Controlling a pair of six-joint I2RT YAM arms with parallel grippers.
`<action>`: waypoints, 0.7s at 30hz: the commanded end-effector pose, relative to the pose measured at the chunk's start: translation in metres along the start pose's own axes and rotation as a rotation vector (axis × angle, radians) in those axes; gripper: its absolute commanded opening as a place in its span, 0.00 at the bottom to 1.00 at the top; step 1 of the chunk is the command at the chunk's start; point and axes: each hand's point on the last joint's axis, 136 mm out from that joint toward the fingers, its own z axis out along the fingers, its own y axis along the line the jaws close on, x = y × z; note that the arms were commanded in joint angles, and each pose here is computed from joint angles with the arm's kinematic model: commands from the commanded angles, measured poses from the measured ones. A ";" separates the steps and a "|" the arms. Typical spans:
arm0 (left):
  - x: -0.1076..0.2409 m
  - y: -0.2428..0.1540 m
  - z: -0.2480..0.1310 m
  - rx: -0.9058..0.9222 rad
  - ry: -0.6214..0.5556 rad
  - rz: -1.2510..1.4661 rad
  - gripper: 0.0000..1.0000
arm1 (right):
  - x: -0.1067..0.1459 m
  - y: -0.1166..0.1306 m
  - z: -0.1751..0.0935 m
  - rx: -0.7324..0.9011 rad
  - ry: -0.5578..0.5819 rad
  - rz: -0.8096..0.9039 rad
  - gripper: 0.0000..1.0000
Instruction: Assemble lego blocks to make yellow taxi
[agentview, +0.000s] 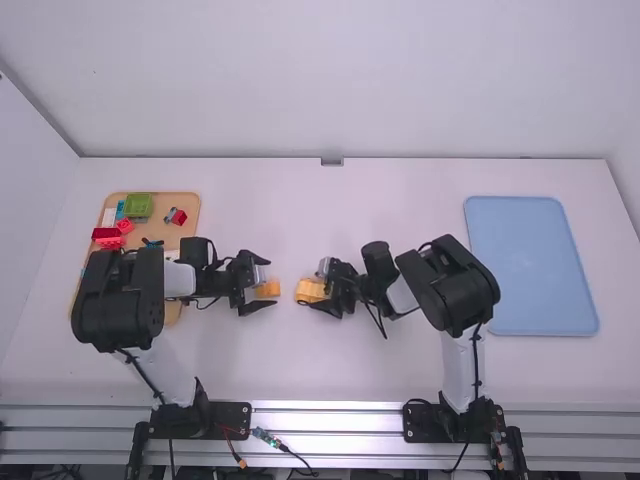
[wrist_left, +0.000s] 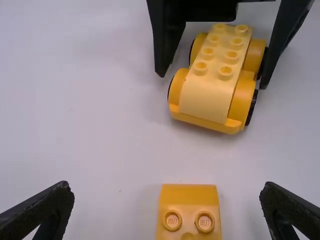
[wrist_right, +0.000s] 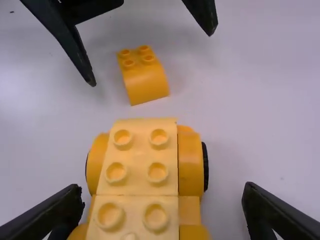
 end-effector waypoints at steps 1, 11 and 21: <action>0.000 -0.004 0.002 0.013 -0.012 -0.003 0.99 | -0.002 0.000 0.010 -0.003 0.011 0.000 0.82; 0.001 -0.001 0.000 0.008 -0.008 -0.010 0.99 | 0.007 0.001 0.014 -0.043 -0.022 0.012 0.68; 0.001 -0.001 0.001 0.009 -0.008 -0.009 0.96 | 0.008 0.005 0.006 -0.022 -0.048 -0.016 0.50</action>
